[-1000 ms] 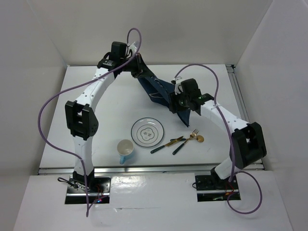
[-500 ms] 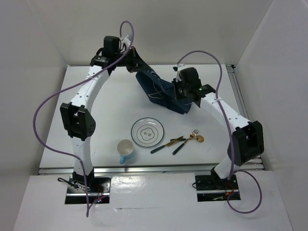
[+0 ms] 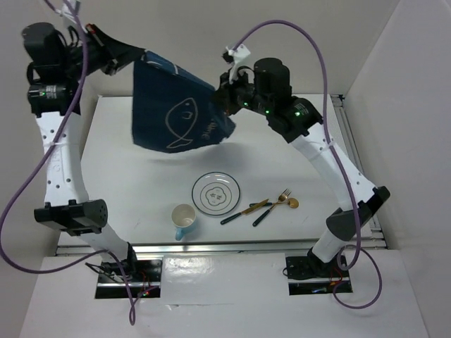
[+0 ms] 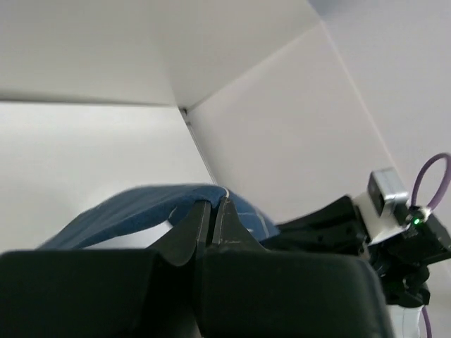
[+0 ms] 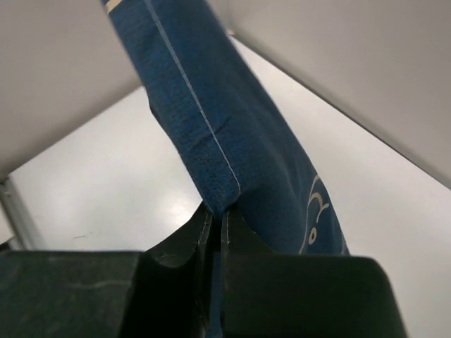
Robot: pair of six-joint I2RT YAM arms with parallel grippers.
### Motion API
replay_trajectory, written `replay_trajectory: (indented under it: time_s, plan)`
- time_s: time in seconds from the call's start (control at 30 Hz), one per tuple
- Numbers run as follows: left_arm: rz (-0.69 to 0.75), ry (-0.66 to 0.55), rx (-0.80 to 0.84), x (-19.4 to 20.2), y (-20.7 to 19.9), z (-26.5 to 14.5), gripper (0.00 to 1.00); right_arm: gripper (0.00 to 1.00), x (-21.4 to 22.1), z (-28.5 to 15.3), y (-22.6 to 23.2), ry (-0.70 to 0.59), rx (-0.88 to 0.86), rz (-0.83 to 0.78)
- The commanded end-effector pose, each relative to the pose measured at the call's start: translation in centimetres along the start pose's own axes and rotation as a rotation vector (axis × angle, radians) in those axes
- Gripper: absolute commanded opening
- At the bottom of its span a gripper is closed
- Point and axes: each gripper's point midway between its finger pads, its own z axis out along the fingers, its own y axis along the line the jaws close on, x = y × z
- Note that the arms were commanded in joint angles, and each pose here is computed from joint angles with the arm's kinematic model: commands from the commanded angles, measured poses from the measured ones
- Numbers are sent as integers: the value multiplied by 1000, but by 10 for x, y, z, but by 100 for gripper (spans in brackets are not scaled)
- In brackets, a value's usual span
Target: Set the dinner table for one person
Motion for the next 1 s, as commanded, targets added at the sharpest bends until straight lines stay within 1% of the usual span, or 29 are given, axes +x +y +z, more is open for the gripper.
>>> replay_trajectory:
  time_s: [0.0, 0.03, 0.07, 0.1, 0.13, 0.2, 0.23, 0.27, 0.3, 0.33, 0.37, 0.4, 0.43, 0.47, 0.5, 0.53, 0.57, 0.6, 0.63, 0.67, 0.7, 0.73, 0.77, 0.8, 0.87, 0.9, 0.93, 0.97]
  plan:
    - [74, -181, -22, -51, -13, -33, 0, 0, 16, 7, 33, 90, -91, -28]
    - [93, -211, -26, -57, -19, -41, 0, 0, 15, 10, 42, 90, -115, -31]
    - [104, -239, -40, -66, -16, -46, 0, 0, 18, 16, 54, 90, -142, -38]
    - [110, -248, -30, -68, -21, -47, 0, 0, 8, 16, 55, 53, -143, -43]
    - [126, -283, -39, -76, -23, -51, 0, 0, 8, 18, 66, 49, -177, -21]
    - [113, -285, -55, -82, -8, -43, 0, 0, 6, 22, 69, 21, -191, 6]
    - [116, -293, -45, -87, -11, -42, 0, 0, 8, 23, 67, 24, -201, 43]
    - [117, -303, -51, -92, -4, -38, 0, 0, 8, 23, 63, 17, -191, 65]
    - [90, -276, -57, -90, 12, -22, 0, 0, 15, 25, 56, 18, -178, 89]
    - [103, -295, -65, -95, 17, -15, 0, 0, 21, 28, 51, 29, -178, 118]
    - [104, -270, -65, -87, 23, 2, 0, 0, 25, 26, 38, 36, -161, 177]
    - [111, -267, -61, -86, 28, 14, 0, 0, 28, 26, 29, 33, -153, 205]
    - [95, -245, -90, -81, 55, 35, 0, 0, 53, 31, 21, 85, -136, 266]
    - [93, -212, -81, -68, 59, 56, 0, 0, 61, 29, 2, 92, -103, 304]
    - [93, -202, -88, -64, 68, 70, 0, 0, 69, 26, -6, 102, -97, 334]
    - [92, -194, -101, -60, 74, 82, 0, 0, 97, 28, -16, 144, -76, 380]
    - [66, -157, -130, -47, 106, 107, 0, 0, 110, 23, -38, 157, -36, 455]
    - [42, -114, -133, -30, 113, 123, 8, 0, 119, 21, -51, 148, -20, 493]
    - [26, -92, -143, -20, 125, 133, 24, 0, 153, 16, -62, 200, 11, 561]
    - [-4, -46, -156, -4, 142, 145, 53, 0, 167, 8, -84, 205, 40, 649]
    - [-3, -37, -164, -1, 145, 145, 67, 0, 193, 4, -94, 231, 62, 704]
    - [-4, -22, -184, 6, 151, 149, 74, 0, 203, 0, -102, 235, 74, 739]
    - [4, -9, -227, 12, 164, 148, 80, 0, 210, -4, -107, 239, 74, 754]
    - [29, -22, -230, 7, 154, 141, 87, 0, 226, -4, -120, 261, 104, 783]
    - [48, -25, -269, 7, 155, 133, 88, 0, 241, -4, -126, 302, 123, 802]
    - [45, 6, -305, 13, 163, 125, 88, 0, 249, -3, -126, 322, 126, 800]
    - [50, -4, -333, 7, 161, 111, 85, 0, 253, -2, -134, 326, 140, 811]
    - [26, 22, -382, 16, 176, 103, 84, 0, 253, -2, -135, 326, 140, 812]
